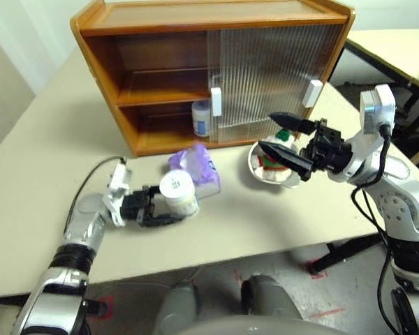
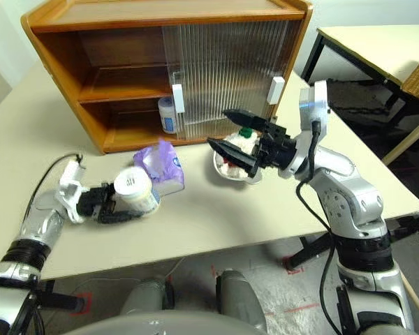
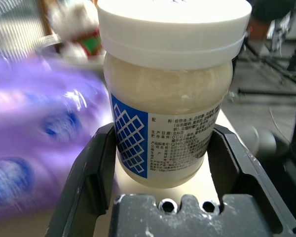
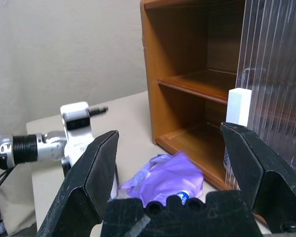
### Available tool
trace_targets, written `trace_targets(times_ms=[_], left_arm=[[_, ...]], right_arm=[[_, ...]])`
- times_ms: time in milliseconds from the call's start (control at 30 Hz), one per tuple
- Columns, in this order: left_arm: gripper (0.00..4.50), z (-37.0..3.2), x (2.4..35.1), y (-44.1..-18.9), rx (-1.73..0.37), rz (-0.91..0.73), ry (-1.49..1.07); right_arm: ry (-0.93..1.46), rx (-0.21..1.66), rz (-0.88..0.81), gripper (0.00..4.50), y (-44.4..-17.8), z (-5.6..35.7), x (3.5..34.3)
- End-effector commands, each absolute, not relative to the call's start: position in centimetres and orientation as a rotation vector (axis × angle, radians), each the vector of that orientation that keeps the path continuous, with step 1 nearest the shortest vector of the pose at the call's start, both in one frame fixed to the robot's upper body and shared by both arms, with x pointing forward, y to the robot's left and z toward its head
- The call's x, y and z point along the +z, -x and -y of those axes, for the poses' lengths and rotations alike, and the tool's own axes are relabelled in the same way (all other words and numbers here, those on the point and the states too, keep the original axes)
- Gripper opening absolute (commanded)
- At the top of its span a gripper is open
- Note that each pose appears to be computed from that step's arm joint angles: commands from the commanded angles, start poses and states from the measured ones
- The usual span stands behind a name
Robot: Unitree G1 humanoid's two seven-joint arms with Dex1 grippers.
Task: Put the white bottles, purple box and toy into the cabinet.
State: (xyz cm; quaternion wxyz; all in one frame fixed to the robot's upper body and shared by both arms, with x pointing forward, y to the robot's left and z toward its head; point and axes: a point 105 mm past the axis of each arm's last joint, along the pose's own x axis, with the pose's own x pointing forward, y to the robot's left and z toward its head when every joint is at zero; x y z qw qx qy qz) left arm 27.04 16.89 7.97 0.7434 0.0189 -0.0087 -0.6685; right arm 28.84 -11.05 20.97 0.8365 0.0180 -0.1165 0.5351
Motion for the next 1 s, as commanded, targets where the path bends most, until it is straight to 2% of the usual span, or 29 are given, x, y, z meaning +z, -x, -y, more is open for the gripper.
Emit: trace_targets(times_ms=[33, 200, 367, 533, 767, 1000], left_arm=[[3.03, -16.9, 10.2, -27.3, -1.446, 0.071, -0.007], [3.03, -17.6, 12.8, -28.8, -1.334, 0.111, 0.049], [3.03, -19.2, 13.3, -32.3, -1.078, 0.087, 0.065], [3.03, -19.4, 13.3, -34.8, -0.889, 0.091, 0.057], [3.03, -18.7, 12.2, -36.2, -0.774, 0.073, 0.038], [3.03, -20.0, 10.8, -37.6, -0.588, 0.027, 0.011]], right_arm=[[-0.028, 1.149, 0.249, 4.50, -28.8, 10.7, 20.8], [-0.034, 1.165, 0.256, 4.50, -28.9, 10.2, 20.8], [-0.041, 1.173, 0.266, 4.50, -29.0, 9.8, 20.9], [-0.045, 1.174, 0.272, 4.50, -28.8, 9.5, 21.2], [-0.047, 1.162, 0.274, 4.50, -28.6, 9.4, 21.5], [-0.049, 1.144, 0.269, 4.50, -28.5, 9.8, 21.3]])
